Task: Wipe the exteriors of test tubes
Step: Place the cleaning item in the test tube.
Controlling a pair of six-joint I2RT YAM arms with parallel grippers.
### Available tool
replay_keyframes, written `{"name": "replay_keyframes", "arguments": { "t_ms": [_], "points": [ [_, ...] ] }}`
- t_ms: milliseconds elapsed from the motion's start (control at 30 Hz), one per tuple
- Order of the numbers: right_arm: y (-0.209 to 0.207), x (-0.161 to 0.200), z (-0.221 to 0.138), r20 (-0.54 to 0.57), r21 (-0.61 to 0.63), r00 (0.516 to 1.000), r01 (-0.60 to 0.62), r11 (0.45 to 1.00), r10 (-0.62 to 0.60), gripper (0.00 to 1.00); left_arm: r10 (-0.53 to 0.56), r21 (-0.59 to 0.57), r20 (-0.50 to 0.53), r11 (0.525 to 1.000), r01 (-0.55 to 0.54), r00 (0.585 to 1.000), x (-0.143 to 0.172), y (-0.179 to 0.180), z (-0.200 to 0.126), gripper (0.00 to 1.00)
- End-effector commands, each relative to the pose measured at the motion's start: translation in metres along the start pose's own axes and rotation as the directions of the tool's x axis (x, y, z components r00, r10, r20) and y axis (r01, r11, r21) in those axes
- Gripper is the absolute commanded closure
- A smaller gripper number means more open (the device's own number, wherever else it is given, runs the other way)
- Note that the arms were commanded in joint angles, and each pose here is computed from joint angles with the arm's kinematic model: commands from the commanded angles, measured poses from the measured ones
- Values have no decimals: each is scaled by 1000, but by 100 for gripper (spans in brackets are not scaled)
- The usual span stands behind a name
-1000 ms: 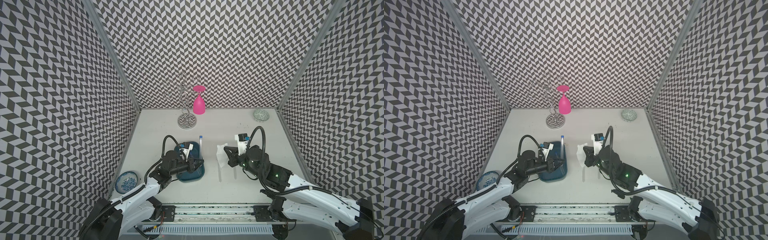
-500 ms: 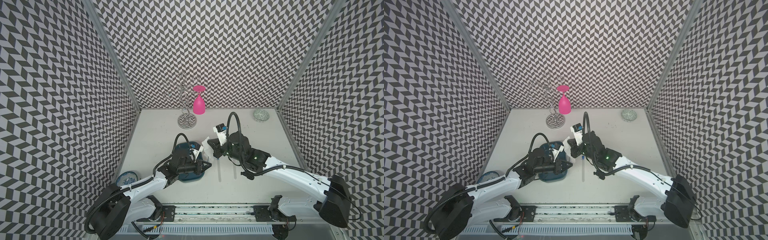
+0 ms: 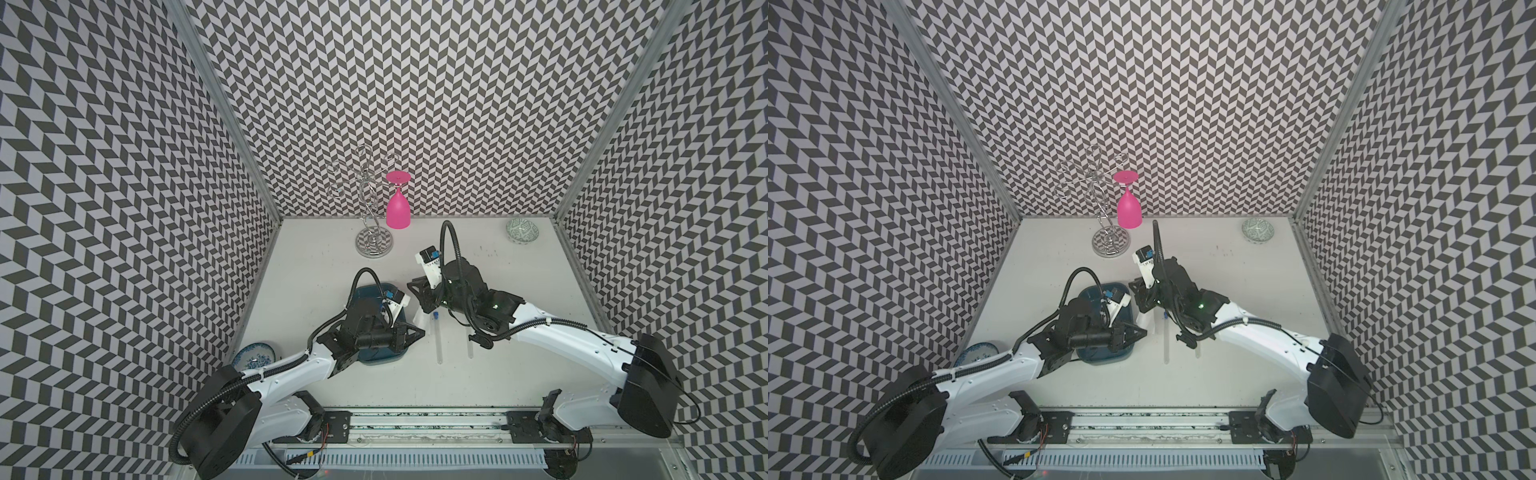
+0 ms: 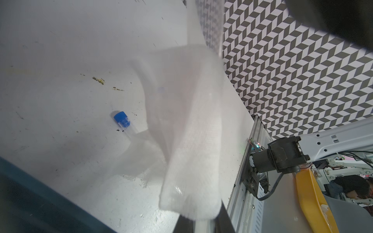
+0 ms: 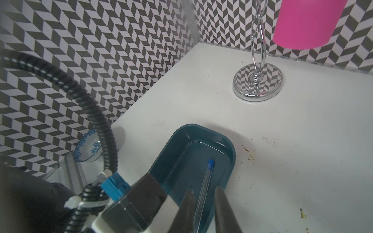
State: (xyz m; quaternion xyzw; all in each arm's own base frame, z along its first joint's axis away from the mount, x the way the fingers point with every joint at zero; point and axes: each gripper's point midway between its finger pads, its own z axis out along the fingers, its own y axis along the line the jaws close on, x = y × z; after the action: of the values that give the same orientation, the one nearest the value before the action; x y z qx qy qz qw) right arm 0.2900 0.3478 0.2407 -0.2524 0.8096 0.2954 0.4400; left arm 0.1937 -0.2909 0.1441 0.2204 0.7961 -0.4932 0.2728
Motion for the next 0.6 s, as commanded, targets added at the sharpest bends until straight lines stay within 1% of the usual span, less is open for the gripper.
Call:
{"name": "replay_keyframes", "arguments": {
  "t_ms": [0,100,233,333,433,567],
  "points": [
    [5,-17,2,29,-21,999,16,1000,-15,68,30,37,18,999,-30,999,-10,-10,2,84],
    [9,-30,-3,51,-34,999,11,999,-9,60,13,48,28,999,-15,1000,-9,-11,1,84],
    [7,-54,-25,107,-20,994,-20,1000,23,56,-4,51,36,999,2,999,-7,-10,1,84],
    [0,-63,-47,140,-20,987,-80,997,82,55,-7,43,39,999,5,999,-8,-8,1,84],
    [-6,-52,-64,144,-43,976,-160,986,165,54,-9,38,44,999,7,999,-9,-7,1,84],
    [-8,-12,-73,104,-113,950,-283,953,294,51,-9,38,57,999,7,998,-13,-9,1,84]
  ]
}}
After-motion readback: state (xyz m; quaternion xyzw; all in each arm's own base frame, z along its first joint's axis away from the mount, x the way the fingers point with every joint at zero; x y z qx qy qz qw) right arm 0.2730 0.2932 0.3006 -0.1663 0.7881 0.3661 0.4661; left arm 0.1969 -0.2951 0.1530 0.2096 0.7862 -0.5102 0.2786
